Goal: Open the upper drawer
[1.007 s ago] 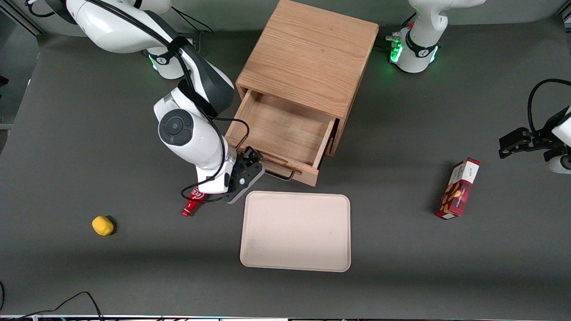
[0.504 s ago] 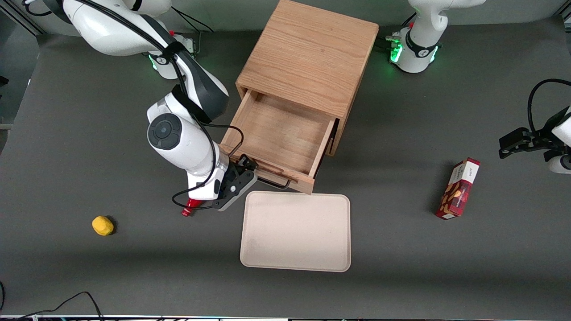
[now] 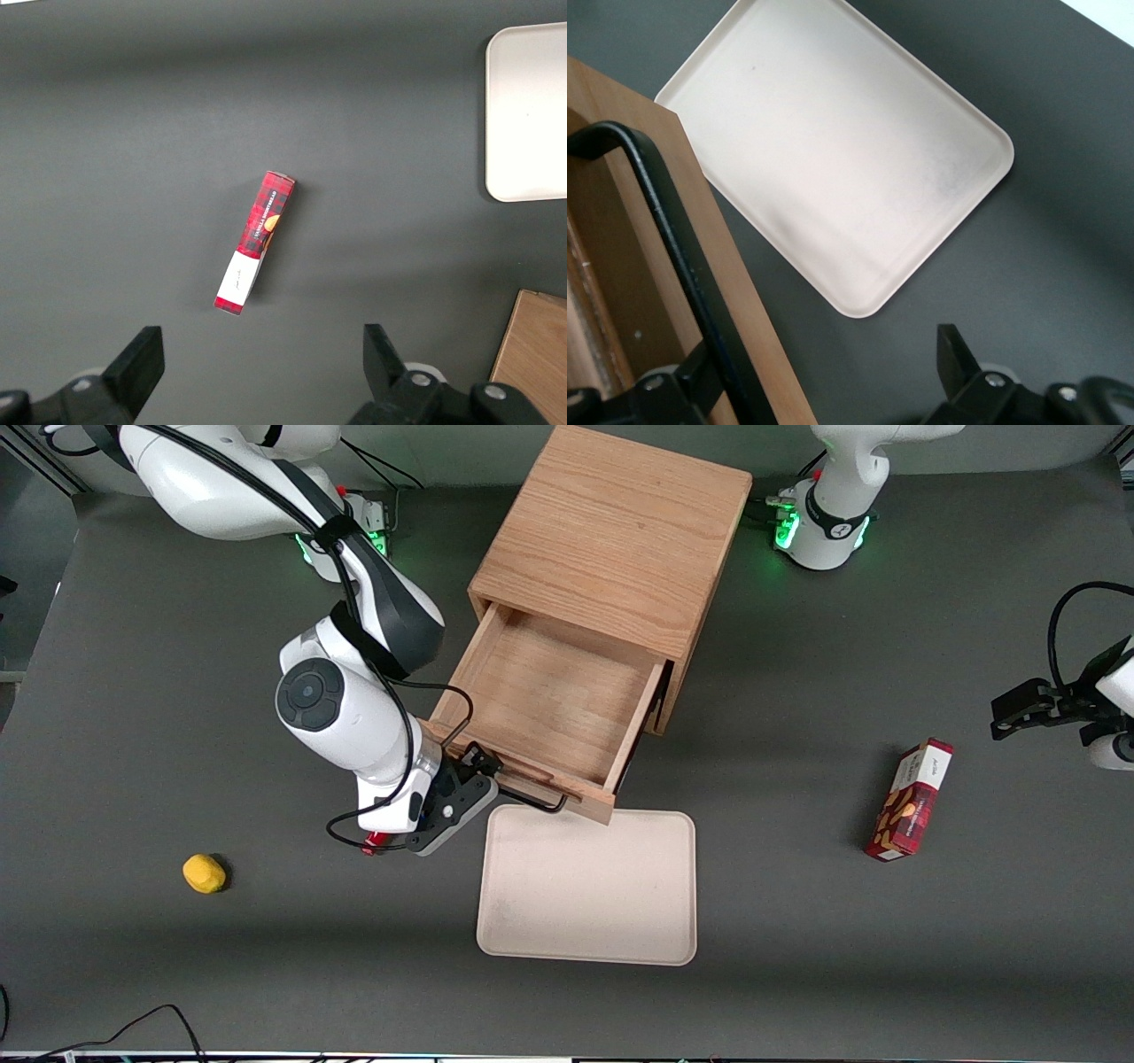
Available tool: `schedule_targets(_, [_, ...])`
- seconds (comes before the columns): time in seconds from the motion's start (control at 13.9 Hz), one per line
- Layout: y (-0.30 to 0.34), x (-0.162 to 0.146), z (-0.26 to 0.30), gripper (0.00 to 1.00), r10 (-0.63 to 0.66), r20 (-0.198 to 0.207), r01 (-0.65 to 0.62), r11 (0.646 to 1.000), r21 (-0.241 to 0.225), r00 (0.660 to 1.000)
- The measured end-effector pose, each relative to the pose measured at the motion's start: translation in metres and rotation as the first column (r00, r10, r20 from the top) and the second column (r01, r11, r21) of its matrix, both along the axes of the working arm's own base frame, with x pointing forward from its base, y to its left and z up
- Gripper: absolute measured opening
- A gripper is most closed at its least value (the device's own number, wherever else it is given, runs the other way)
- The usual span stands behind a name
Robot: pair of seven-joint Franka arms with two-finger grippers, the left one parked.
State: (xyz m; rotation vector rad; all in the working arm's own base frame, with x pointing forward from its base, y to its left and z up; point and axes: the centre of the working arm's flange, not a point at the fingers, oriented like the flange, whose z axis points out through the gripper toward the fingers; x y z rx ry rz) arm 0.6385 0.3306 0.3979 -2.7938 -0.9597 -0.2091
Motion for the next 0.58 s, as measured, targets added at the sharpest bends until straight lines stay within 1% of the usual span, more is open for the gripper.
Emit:
schedule_targets(0.36, [-0.0007, 0.0014, -0.0004, 1.0, -0.006, -0.004, 0.006, 1.0, 0.007, 1.0])
schedule_targets(0.58, [-0.002, 0.0034, -0.0007, 1.0, -0.029, -0.016, 0.03, 0.999, 0.042, 0.999])
